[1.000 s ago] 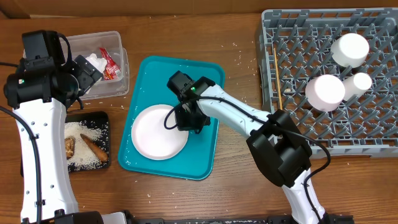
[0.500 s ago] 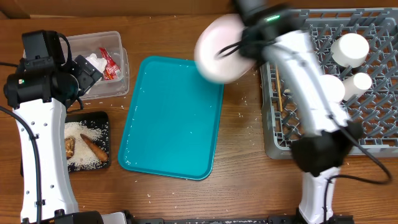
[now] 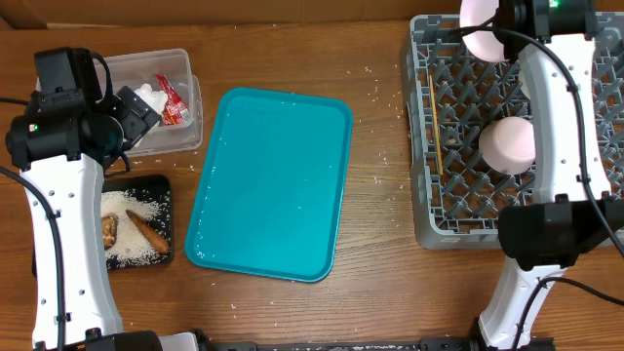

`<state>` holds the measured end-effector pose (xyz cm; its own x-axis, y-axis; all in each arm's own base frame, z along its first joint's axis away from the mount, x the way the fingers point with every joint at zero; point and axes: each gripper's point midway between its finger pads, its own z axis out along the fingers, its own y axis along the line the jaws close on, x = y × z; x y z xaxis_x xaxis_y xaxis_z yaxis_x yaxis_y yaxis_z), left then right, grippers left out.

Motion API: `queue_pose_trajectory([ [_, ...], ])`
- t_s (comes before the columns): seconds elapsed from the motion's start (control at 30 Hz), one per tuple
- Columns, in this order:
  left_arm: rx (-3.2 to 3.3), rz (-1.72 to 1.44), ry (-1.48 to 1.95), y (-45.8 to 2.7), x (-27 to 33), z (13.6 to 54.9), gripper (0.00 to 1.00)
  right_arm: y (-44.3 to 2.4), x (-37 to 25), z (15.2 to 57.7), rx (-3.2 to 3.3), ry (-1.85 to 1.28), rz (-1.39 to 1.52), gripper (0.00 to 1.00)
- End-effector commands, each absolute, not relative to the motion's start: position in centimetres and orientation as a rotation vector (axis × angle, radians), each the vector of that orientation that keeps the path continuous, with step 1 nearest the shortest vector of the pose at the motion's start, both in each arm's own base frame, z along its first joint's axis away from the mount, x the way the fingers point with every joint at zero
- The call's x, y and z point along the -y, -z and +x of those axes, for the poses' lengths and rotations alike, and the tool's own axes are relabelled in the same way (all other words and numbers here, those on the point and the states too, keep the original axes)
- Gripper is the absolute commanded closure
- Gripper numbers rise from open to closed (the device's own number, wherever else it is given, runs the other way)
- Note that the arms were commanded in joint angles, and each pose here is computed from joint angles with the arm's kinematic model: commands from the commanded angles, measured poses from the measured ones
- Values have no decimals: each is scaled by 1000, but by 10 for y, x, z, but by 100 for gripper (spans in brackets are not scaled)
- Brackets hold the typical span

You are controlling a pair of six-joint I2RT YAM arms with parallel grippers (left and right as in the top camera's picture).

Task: Sort waste into correct bins and load items into the dishwasher
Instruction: 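Carry the white plate into the rack and stand it upright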

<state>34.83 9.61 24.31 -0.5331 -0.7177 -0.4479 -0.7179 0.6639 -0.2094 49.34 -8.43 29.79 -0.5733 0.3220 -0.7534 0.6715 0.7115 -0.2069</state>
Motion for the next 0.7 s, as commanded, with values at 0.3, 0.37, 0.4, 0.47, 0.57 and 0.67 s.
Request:
queue_pose_trajectory([
  [0.3,-2369,-1125,7,-244,-95,349,0,-222,96,507,-2236,903,607,96],
  [0.37,-2369,-1125,7,-244,-95,349,0,-211,94,505,-2259,916,591,96],
  [0.4,-2369,-1125,7,-244,-95,349,0,-208,92,505,-2265,917,584,96],
  [0.47,-2369,-1125,7,-244,-95,349,0,-204,86,504,-2275,917,566,96],
  [0.57,-2369,-1125,7,-244,-95,349,0,-206,75,506,-2268,919,539,96],
  [0.67,-2369,-1125,7,-244,-95,349,0,-211,66,506,-2244,951,517,96],
])
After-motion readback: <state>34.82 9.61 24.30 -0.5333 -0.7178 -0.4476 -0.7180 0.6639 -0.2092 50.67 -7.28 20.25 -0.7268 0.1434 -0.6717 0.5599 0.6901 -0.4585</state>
